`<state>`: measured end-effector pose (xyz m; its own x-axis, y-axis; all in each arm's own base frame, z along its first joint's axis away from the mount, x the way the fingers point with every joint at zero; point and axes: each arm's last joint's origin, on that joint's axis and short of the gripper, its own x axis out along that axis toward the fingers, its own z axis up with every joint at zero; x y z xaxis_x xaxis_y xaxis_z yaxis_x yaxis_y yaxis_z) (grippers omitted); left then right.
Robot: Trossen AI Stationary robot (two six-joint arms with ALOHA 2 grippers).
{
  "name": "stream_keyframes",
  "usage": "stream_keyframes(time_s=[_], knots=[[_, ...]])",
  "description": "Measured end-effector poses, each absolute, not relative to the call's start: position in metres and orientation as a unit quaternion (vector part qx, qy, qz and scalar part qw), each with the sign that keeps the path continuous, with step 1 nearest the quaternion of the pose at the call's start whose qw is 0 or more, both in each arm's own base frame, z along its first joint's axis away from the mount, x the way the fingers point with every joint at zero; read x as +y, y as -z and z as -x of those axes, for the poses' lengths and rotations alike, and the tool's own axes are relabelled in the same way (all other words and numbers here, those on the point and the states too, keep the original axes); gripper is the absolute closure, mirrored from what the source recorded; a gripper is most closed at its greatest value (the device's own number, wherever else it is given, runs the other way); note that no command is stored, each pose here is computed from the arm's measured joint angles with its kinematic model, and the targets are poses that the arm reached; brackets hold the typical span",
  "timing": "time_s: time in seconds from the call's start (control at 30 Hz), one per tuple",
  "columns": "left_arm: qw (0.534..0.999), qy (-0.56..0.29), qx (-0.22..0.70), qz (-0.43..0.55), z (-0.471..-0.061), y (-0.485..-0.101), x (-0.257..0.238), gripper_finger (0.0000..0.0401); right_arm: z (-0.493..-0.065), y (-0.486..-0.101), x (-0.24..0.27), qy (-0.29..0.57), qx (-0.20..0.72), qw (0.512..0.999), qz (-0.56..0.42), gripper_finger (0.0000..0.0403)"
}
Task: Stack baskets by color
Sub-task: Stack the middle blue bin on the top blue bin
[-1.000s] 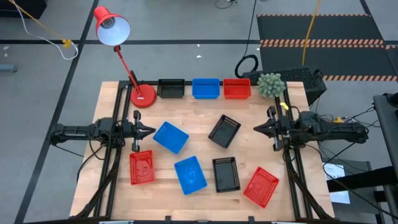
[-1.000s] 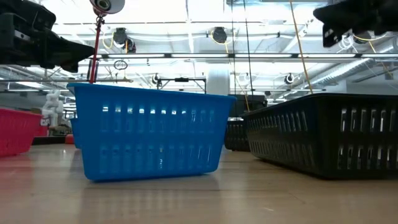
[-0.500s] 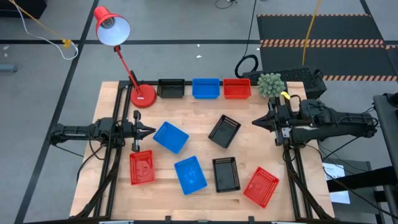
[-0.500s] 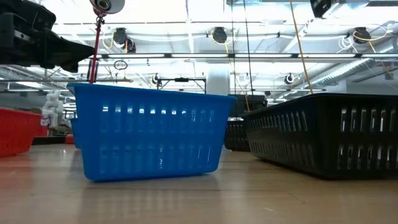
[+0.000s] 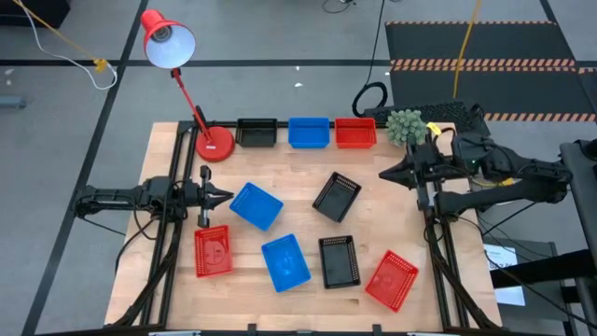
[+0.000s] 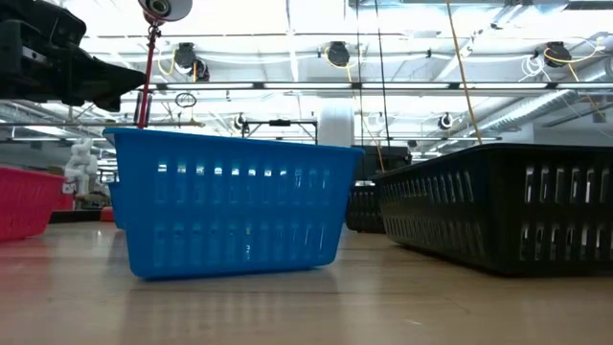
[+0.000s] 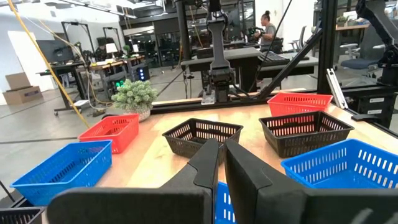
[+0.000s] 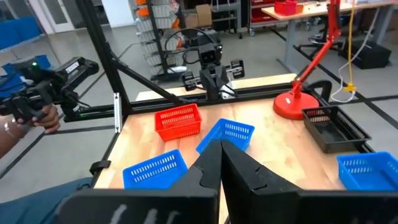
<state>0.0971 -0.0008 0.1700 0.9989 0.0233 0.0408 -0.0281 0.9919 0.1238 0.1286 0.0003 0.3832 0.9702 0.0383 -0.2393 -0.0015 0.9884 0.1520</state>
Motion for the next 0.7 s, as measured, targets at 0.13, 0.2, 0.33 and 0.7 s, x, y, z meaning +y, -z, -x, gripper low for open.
stream_keyframes(time_s=[0.13,0.2,0.33,0.7], knots=[[0.998,-0.013,-0.020,-0.062,-0.097,-0.170,-0.001,0.0370,-0.131,-0.395,-0.003,0.001,0.126,0.989,-0.076,0.0403],[0.998,-0.013,-0.020,-0.062,-0.097,-0.170,-0.001,0.0370,-0.131,-0.401,-0.005,0.008,0.134,0.988,-0.077,0.0403],[0.998,-0.013,-0.020,-0.062,-0.097,-0.170,-0.001,0.0370,-0.132,-0.410,-0.007,0.016,0.140,0.987,-0.077,0.0403],[0.998,-0.008,-0.050,0.035,-0.094,-0.190,-0.001,0.0374,-0.131,-0.411,-0.007,0.015,0.137,0.988,-0.075,0.0403]])
